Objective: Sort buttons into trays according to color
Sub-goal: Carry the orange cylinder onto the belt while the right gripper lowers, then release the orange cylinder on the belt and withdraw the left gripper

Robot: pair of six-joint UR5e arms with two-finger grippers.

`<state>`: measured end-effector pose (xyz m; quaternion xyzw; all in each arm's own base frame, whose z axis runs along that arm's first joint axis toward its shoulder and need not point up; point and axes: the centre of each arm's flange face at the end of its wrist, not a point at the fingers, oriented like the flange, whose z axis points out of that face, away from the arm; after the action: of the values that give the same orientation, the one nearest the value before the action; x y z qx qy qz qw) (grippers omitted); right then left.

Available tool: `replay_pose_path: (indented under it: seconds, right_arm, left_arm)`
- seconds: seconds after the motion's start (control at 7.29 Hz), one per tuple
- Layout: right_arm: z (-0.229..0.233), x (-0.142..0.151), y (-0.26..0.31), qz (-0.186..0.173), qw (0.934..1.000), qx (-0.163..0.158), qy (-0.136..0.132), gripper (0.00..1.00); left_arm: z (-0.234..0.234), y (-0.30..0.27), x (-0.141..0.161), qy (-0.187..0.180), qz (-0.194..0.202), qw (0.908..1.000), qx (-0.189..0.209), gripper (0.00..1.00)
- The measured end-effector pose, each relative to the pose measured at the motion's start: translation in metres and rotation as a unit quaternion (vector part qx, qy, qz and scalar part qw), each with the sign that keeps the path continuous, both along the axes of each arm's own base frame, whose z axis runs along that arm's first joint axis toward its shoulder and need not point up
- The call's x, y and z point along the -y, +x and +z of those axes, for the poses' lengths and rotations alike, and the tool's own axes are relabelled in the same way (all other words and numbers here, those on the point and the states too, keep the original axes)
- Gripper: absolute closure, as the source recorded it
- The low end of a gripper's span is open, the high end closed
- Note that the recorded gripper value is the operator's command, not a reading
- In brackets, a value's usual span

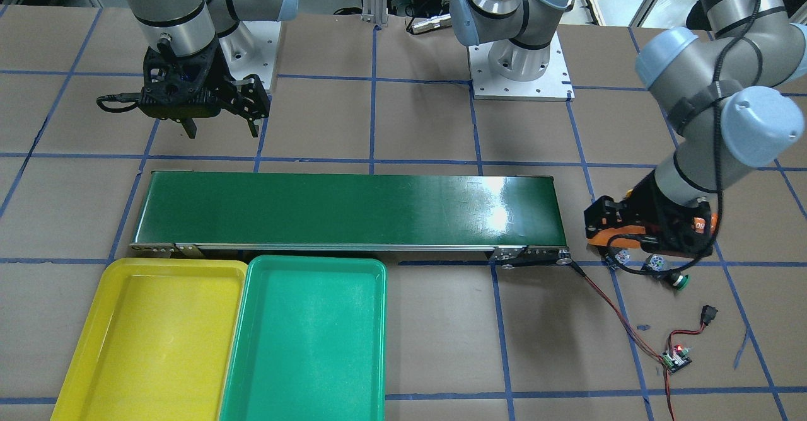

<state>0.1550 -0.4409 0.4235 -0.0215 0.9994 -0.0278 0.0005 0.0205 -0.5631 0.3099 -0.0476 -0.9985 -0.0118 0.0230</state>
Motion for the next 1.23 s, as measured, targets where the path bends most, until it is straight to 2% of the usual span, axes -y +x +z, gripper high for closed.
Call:
replay_pose_path:
  seconds: [0.41, 0.82, 0.96, 1.23]
  right_arm:
    - [0.006, 0.008, 0.001, -0.002, 1.0, 0.004, 0.005, 0.0]
    - [0.004, 0.016, 0.003, -0.004, 1.0, 0.006, -0.006, 0.0]
    - [0.006, 0.021, 0.003, -0.004, 0.9999, 0.006, -0.009, 0.0]
    - [0.012, 0.032, 0.003, -0.005, 0.9999, 0.003, -0.015, 0.0]
  left_arm:
    - [-0.032, -0.052, -0.033, 0.038, -0.008, 0.9992, -0.006, 1.0]
    - [-0.049, -0.059, -0.038, 0.059, 0.004, 0.9982, -0.009, 1.0]
    - [-0.052, -0.061, -0.039, 0.063, 0.006, 0.9979, -0.011, 0.92]
    - [-0.056, -0.064, -0.039, 0.068, 0.006, 0.9976, -0.012, 0.0]
